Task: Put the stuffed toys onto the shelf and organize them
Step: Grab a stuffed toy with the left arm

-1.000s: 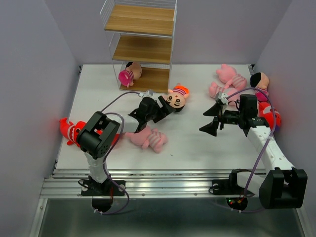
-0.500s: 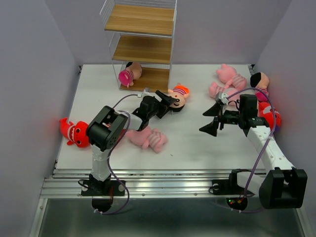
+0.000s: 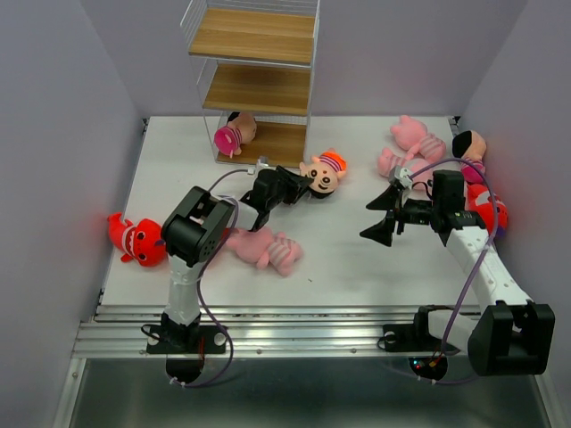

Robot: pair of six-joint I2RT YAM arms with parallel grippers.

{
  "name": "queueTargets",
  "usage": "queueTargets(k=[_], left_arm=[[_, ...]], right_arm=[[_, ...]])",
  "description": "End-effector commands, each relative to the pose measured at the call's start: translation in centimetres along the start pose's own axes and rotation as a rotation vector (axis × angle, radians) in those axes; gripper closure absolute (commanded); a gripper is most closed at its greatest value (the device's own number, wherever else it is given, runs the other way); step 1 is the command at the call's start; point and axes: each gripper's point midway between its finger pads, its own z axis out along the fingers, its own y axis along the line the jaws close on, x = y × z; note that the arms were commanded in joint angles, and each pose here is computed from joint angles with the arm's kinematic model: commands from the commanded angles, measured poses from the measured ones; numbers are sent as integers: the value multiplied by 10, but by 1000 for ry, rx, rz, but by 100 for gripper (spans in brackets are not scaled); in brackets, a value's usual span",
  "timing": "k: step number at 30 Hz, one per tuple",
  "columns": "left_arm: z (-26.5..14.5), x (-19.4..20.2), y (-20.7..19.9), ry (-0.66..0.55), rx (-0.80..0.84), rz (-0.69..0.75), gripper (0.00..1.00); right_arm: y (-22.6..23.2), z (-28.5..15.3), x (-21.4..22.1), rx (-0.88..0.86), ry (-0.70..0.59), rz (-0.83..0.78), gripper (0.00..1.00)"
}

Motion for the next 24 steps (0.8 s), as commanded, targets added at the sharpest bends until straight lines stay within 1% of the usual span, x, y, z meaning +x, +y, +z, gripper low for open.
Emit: queueTargets(k=[1,2,4,6,7,8,9,14,17,18,21,22,24], left_arm=[[1,-3,-16,9,88,4,63],[1,-2,-12,15,86,5,69],[0,-1,-9,28,90,17,75],[1,1,-11,46,102,29,83],[1,3,-11,55,107,37,85],[3,3,-9,63,104,50,97],[4,3,-13,67,112,59,100],[0,8,-29,109,161,155,100],[-8,13,-37,145,157,271,100],[-12,16,-37,163,160,351,100],[-27,23,-38,209,122,484,100],[-37,29,-36,242,101,588,100],[-46,33,-34,269,78,691,100]], right_arm=[[3,1,-14,-23,-23,-48,0],[3,1,-14,-24,-24,-48,0],[3,1,-14,-23,-25,-53,0],[3,1,-14,-24,-24,-50,0],[3,1,-15,-22,-25,-54,0],[3,1,-14,-22,-24,-53,0],[3,1,-15,-22,-25,-54,0],[2,1,-14,-18,-21,-51,0],[3,0,-14,-19,-19,-50,0],[3,0,-14,-20,-19,-62,0],[4,-1,-14,-16,-11,-89,0],[3,-2,-14,-11,-7,-99,0],[3,-3,-12,-2,-1,-122,0]])
